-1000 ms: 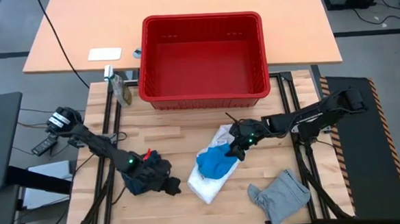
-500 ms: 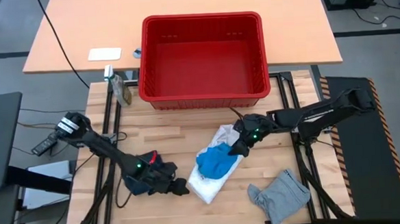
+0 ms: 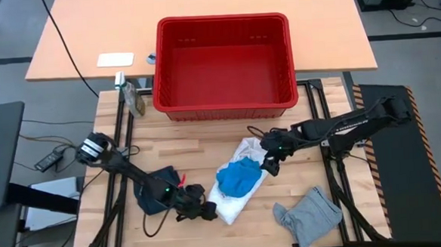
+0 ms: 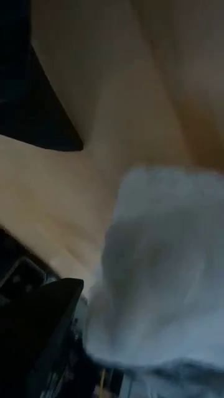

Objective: Fold laundry
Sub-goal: Put the stacked folded clothes into the red laundry bin

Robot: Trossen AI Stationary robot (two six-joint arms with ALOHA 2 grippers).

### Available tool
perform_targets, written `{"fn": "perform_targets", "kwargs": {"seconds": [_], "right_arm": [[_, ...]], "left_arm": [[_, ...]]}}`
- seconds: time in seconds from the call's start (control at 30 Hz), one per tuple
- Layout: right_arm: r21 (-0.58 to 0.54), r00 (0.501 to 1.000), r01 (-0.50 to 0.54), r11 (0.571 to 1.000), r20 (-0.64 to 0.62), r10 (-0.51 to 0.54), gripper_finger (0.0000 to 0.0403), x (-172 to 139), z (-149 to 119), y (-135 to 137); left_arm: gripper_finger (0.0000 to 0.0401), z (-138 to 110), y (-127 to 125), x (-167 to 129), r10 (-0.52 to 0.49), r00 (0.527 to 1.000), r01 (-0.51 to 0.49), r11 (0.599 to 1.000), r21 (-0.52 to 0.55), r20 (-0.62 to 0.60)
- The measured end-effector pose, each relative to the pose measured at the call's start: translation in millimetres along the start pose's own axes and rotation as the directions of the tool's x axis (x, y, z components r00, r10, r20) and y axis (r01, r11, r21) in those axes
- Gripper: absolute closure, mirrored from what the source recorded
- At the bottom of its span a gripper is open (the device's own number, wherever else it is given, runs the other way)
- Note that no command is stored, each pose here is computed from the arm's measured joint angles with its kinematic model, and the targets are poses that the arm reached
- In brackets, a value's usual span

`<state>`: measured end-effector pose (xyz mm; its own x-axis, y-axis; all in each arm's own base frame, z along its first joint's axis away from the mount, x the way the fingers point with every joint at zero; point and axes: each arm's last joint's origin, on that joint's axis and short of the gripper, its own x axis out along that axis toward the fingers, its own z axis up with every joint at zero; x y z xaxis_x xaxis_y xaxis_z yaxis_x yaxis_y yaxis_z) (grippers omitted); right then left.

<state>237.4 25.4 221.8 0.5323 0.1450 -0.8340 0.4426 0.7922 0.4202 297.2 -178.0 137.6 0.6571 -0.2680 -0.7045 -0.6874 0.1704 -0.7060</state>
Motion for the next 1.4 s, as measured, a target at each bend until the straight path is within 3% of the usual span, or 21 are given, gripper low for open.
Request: {"fn": "perform_targets", "kwargs": {"seconds": [0.33, 0.57, 0.8, 1.07, 1.17, 1.4], "right_arm": [[-0.087, 0.987, 0.146, 0.985, 0.081, -0.139, 0.0045, 11.1, 5.6, -6.0], [-0.092, 0.998, 0.068, 0.993, 0.022, -0.067, 0.0005, 57.7, 16.7, -6.9], [-0.048, 0.989, 0.125, 0.991, -0.078, -0.128, 0.0009, 95.5, 10.6, -16.0], [-0.003, 0.997, 0.035, 0.999, -0.072, -0.035, 0.0015, 109.7, 10.2, -8.3], [0.026, 0.997, -0.025, 0.999, -0.072, 0.026, 0.0031, 111.4, 11.8, -4.9], [0.037, 0.996, -0.047, 0.998, -0.074, 0.049, 0.0089, 112.4, 9.1, 0.0]], "left_arm": [[0.0049, 16.9, -8.7, 2.4, -0.059, 0.997, 0.059, 0.998, 0.015, 0.051], [0.0049, 36.3, -10.9, 3.3, -0.055, 0.993, 0.050, 0.998, 0.046, 0.109], [0.0085, 49.7, -5.6, 14.0, -0.035, 0.989, 0.024, 0.997, 0.076, 0.144], [0.0165, 56.9, -0.9, 23.1, -0.022, 0.988, 0.008, 0.996, 0.093, 0.151], [0.0196, 58.2, -0.6, 23.3, -0.019, 0.987, -0.002, 0.991, 0.132, 0.157], [0.0235, 60.7, -0.4, 23.6, -0.025, 0.975, -0.026, 0.974, 0.226, 0.222]]}}
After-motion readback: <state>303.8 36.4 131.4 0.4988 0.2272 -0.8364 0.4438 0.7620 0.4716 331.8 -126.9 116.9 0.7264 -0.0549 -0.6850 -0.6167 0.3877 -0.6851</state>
